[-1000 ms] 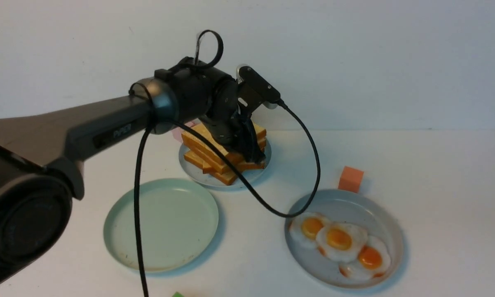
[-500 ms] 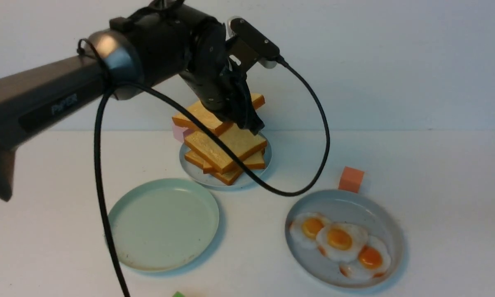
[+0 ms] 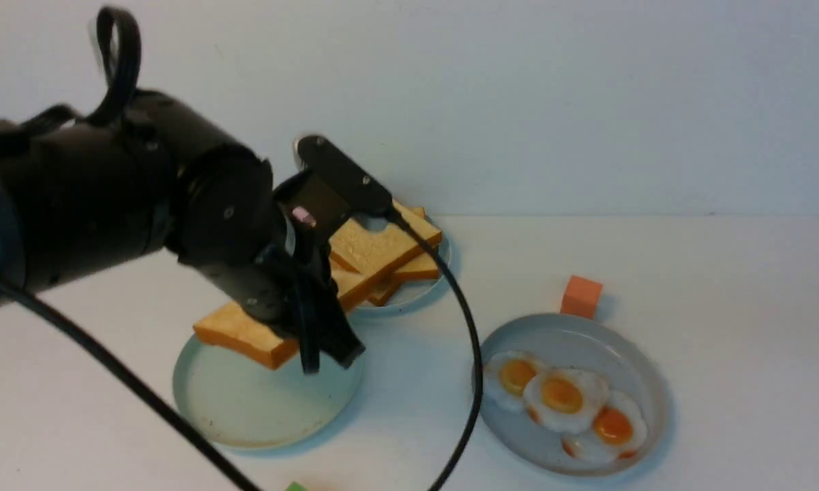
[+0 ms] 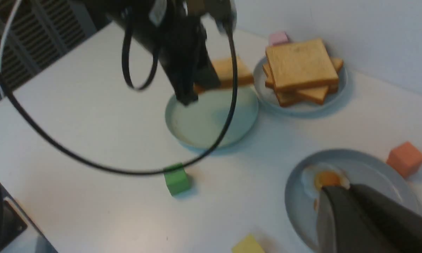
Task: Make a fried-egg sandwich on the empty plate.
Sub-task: Use the left arm to put a slice of bread into the empty plate in the middle
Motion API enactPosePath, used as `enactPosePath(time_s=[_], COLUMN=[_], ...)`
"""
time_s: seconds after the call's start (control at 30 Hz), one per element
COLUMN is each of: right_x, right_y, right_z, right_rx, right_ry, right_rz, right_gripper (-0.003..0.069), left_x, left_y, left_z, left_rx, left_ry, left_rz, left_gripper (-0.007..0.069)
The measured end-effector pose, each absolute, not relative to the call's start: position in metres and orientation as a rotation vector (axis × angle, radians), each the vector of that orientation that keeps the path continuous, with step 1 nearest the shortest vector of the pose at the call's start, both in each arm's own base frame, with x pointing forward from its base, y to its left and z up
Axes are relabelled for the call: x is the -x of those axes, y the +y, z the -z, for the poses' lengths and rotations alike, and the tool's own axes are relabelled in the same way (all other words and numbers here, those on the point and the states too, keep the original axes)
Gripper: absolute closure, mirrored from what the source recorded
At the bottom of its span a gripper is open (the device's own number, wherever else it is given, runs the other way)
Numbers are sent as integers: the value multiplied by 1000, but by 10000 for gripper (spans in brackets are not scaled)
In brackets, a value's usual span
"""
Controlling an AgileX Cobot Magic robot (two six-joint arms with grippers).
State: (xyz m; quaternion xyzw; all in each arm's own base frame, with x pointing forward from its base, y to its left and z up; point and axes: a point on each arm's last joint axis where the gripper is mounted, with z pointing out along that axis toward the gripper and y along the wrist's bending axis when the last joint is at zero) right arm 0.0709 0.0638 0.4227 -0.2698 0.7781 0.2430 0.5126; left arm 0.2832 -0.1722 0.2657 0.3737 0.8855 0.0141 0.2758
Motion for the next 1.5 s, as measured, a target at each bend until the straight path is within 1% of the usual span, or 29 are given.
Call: enactPosePath(time_s=[0.07, 0.13, 0.23, 0.4, 0.67, 0.83, 1.0, 1.2, 1.23, 1.33, 1.37, 1.4, 1.43, 1.5], right_x=[-72, -74, -74, -73, -67, -63, -63, -62, -62, -62, -62, -62, -62, -62], right_y=[66, 68, 70, 72, 73, 75, 75, 75, 75, 75, 75, 76, 76, 76], right_z=[-426, -428, -429, -428, -422, -419, -419, -420, -420, -420, -420, -420, -420, -420], right_rx=[647, 654, 654, 657, 715, 750, 751, 750, 749, 749, 749, 749, 749, 749], right_ry=[1837, 1810, 1804, 1810, 1875, 1914, 1914, 1912, 1911, 1911, 1911, 1911, 1911, 1911], right_rz=[-600, -626, -654, -685, -714, -746, -756, -766, -768, -770, -770, -772, -772, -772], right_gripper=[594, 594, 592, 591, 586, 581, 578, 573, 572, 571, 571, 569, 568, 566], left_x=[-280, -275, -275, -281, -292, -295, -296, -296, -296, -296, -296, -296, -296, -295], left_y=[-170, -165, -163, -166, -168, -167, -167, -167, -166, -166, -166, -166, -166, -166], left_z=[-256, -241, -235, -229, -202, -198, -198, -198, -198, -198, -198, -198, -198, -198], left_rx=[-1021, -1064, -1099, -1127, -1166, -1142, -1131, -1129, -1127, -1128, -1128, -1128, -1128, -1123], left_ry=[2394, 2401, 2360, 2295, 2329, 2332, 2330, 2333, 2336, 2337, 2337, 2337, 2338, 2346], left_rz=[-50, -89, -122, -130, -212, -254, -258, -260, -261, -263, -263, -263, -263, -265], left_gripper=[637, 637, 637, 637, 637, 637, 620, 540, 501, 422, 422, 380, 371, 325])
